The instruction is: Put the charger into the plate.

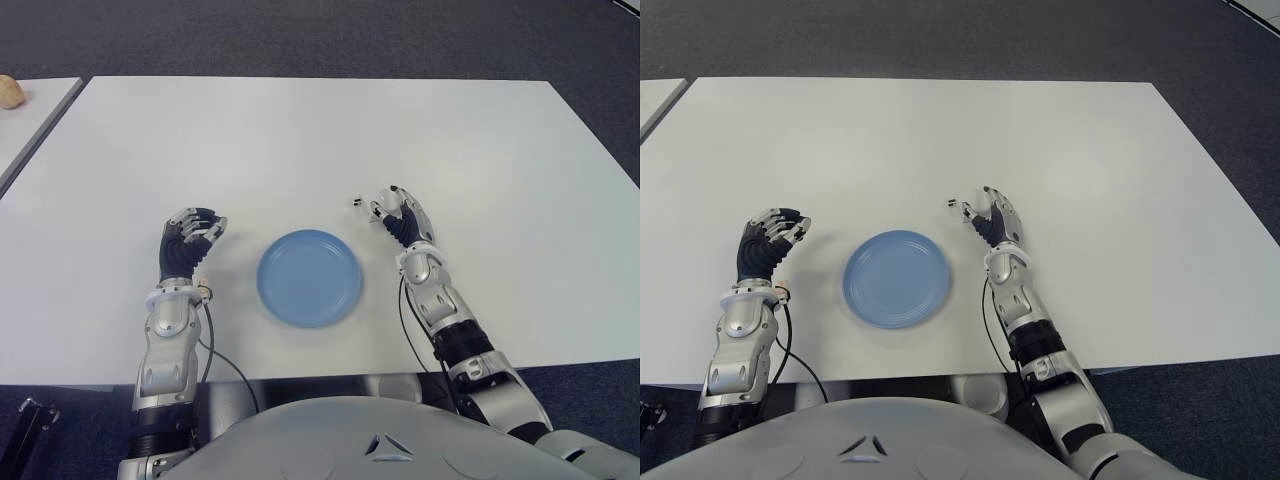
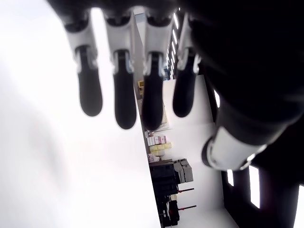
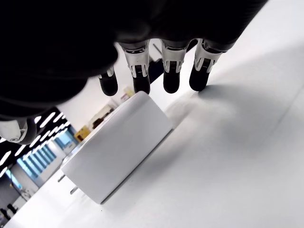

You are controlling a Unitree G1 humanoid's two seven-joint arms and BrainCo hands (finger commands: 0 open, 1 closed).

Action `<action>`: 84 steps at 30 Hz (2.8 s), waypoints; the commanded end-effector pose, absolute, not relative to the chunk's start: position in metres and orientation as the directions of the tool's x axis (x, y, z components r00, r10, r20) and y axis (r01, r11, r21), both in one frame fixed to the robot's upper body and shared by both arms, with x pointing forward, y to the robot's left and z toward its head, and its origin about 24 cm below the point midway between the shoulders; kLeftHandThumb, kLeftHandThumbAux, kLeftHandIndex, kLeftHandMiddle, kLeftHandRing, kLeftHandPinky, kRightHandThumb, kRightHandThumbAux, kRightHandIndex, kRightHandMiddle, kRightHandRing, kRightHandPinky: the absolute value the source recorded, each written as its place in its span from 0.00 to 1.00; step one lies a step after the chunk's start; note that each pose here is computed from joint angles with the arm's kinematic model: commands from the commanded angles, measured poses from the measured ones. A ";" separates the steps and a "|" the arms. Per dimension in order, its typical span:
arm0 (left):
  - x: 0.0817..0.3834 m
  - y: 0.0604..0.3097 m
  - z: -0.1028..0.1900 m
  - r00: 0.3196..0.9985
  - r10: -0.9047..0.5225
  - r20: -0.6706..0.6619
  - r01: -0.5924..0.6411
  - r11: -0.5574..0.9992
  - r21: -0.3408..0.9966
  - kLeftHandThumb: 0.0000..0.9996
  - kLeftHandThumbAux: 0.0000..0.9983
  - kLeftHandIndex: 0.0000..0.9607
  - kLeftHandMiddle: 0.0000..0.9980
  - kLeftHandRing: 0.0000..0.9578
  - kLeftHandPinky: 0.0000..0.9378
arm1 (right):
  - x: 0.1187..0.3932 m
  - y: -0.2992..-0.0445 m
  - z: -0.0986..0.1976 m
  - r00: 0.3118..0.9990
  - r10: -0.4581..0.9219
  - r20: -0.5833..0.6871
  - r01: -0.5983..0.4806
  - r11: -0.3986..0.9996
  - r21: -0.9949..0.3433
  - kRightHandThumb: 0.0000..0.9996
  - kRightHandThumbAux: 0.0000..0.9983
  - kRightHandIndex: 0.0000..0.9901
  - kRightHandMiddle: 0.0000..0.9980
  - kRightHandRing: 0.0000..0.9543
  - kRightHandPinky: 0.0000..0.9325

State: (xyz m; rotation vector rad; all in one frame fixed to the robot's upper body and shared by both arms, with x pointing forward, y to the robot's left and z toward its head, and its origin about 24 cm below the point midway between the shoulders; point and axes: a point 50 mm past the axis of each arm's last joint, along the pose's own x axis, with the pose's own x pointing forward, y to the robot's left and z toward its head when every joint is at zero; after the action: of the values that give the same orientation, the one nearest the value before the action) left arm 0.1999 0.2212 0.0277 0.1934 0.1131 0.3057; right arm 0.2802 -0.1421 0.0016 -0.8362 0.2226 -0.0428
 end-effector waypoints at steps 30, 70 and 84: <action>0.202 0.220 0.024 0.949 0.296 -0.111 -0.270 0.942 0.199 0.71 0.72 0.44 0.44 0.47 0.48 | 0.211 -0.133 0.057 0.975 -0.121 -0.186 -0.054 0.683 -0.728 0.38 0.29 0.00 0.00 0.00 0.12; 0.199 0.222 0.023 0.945 0.312 -0.094 -0.291 0.939 0.185 0.70 0.72 0.44 0.45 0.48 0.49 | 0.315 -0.151 0.023 0.974 -0.163 -0.156 -0.048 0.530 -0.847 0.42 0.31 0.00 0.00 0.00 0.00; 0.197 0.224 0.023 0.942 0.319 -0.101 -0.296 0.936 0.190 0.71 0.72 0.44 0.44 0.47 0.48 | 0.337 -0.147 0.011 0.980 -0.092 -0.175 -0.112 0.471 -0.875 0.40 0.30 0.00 0.00 0.00 0.00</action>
State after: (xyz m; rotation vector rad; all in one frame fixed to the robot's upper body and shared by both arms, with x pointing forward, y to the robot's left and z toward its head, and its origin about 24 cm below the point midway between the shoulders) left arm 0.1999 0.2219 0.0278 0.1743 0.1031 0.3108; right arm 0.3338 -0.1468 0.0176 -1.0763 0.2050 -0.0202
